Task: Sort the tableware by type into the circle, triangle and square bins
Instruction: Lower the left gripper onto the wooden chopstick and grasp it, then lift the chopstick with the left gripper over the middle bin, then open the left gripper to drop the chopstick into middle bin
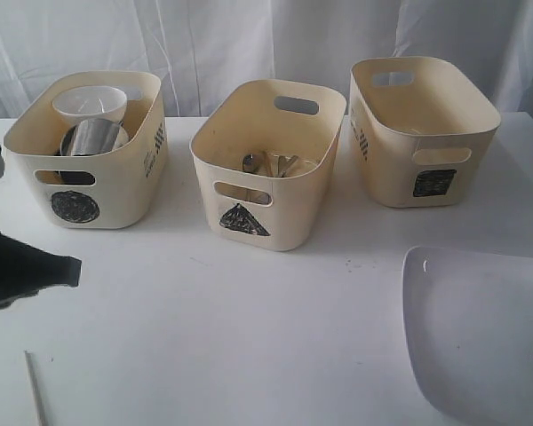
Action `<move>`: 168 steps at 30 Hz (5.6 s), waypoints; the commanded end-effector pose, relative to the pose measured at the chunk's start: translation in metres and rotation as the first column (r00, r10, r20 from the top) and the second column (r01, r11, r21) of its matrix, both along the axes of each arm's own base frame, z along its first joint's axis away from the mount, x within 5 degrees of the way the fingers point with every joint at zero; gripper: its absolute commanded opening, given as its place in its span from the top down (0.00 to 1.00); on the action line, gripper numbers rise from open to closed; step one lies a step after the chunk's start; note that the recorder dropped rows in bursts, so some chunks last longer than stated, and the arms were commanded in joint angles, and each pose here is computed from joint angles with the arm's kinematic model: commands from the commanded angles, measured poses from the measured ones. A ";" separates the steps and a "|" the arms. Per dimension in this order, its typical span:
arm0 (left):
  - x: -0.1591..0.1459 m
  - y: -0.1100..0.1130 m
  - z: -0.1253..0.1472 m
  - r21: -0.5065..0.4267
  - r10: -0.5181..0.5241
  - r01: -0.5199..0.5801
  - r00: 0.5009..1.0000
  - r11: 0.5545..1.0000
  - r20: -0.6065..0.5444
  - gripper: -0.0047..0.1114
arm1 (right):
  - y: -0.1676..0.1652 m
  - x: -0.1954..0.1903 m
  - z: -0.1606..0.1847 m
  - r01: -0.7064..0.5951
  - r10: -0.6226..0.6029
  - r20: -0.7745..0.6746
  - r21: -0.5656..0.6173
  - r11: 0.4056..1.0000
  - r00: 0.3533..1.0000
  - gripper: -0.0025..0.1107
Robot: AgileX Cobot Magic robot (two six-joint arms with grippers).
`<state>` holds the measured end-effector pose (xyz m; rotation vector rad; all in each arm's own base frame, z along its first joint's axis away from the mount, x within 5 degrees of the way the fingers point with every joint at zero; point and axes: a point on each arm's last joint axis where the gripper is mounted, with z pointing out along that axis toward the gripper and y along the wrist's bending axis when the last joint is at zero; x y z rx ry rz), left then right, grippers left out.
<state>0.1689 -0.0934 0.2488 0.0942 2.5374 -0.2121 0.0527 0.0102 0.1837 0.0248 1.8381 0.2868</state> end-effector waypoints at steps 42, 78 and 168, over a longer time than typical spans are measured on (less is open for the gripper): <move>-0.020 0.001 -0.064 -0.010 0.331 -0.397 0.780 0.918 -0.531 0.34 | 0.000 0.000 -0.001 0.008 -0.008 0.002 0.003 1.000 1.000 0.98; -0.009 -0.003 -0.118 0.029 0.406 -0.466 0.737 0.884 -0.541 0.66 | 0.000 0.000 -0.001 0.008 -0.008 0.002 0.003 1.000 1.000 0.98; 0.201 -0.157 0.071 0.095 -0.387 0.467 0.585 0.879 0.713 0.58 | 0.000 0.000 -0.001 0.008 -0.008 0.002 0.003 1.000 1.000 0.98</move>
